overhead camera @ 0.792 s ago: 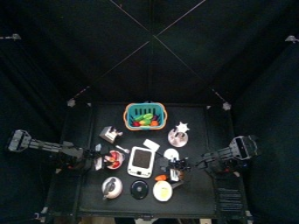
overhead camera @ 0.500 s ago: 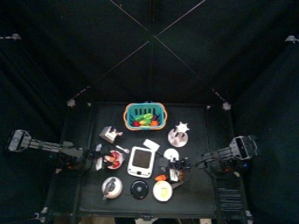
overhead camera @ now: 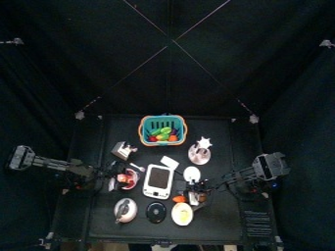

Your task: Grab carrot

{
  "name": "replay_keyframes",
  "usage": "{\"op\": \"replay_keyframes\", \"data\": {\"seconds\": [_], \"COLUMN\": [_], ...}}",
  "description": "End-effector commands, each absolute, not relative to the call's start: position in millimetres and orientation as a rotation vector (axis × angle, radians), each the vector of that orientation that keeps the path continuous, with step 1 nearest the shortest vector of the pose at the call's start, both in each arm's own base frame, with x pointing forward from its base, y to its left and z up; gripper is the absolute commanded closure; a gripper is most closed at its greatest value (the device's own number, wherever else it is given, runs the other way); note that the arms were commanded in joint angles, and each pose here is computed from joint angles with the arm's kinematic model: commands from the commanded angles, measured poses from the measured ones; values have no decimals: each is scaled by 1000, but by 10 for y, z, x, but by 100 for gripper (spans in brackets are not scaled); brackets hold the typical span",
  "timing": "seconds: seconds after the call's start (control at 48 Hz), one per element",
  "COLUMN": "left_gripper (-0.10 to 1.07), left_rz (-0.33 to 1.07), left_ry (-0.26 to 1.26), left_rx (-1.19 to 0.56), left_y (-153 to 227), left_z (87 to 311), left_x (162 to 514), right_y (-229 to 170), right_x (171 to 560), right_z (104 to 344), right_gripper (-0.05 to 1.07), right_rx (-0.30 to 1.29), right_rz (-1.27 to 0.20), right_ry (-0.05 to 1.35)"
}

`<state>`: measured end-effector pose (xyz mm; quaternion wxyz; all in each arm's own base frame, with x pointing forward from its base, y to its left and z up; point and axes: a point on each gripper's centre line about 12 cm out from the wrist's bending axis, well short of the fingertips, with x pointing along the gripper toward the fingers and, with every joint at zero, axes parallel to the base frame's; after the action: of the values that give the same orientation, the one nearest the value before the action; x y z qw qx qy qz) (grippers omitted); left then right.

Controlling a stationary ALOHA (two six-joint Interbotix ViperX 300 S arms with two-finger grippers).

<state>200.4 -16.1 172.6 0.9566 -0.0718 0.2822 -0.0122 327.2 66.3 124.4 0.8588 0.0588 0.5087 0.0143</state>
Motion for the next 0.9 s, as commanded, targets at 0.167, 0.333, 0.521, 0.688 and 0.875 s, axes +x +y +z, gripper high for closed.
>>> {"op": "replay_keyframes", "data": {"seconds": [0.167, 0.333, 0.521, 0.688, 0.875], "left_gripper": [8, 8, 8, 8, 8], "left_rz": [-20, -13, -10, -6, 2], "left_ry": [536, 540, 547, 552, 550], "left_rx": [-147, -149, -149, -150, -152], "left_y": [-140, -126, -119, -112, -94], "left_z": [1804, 1788, 1760, 1748, 1749], "left_x": [2056, 2047, 2031, 2024, 2026], "right_y": [717, 725, 731, 739, 721], "right_x": [3352, 3414, 3444, 3485, 3545], "right_z": [1372, 1431, 1361, 1309, 1264], "right_gripper": [11, 11, 11, 11, 11], "right_rx": [124, 112, 106, 103, 81], "right_rz": [47, 53, 51, 49, 47], "right_ry": [1028, 1007, 1025, 1037, 1043]}}
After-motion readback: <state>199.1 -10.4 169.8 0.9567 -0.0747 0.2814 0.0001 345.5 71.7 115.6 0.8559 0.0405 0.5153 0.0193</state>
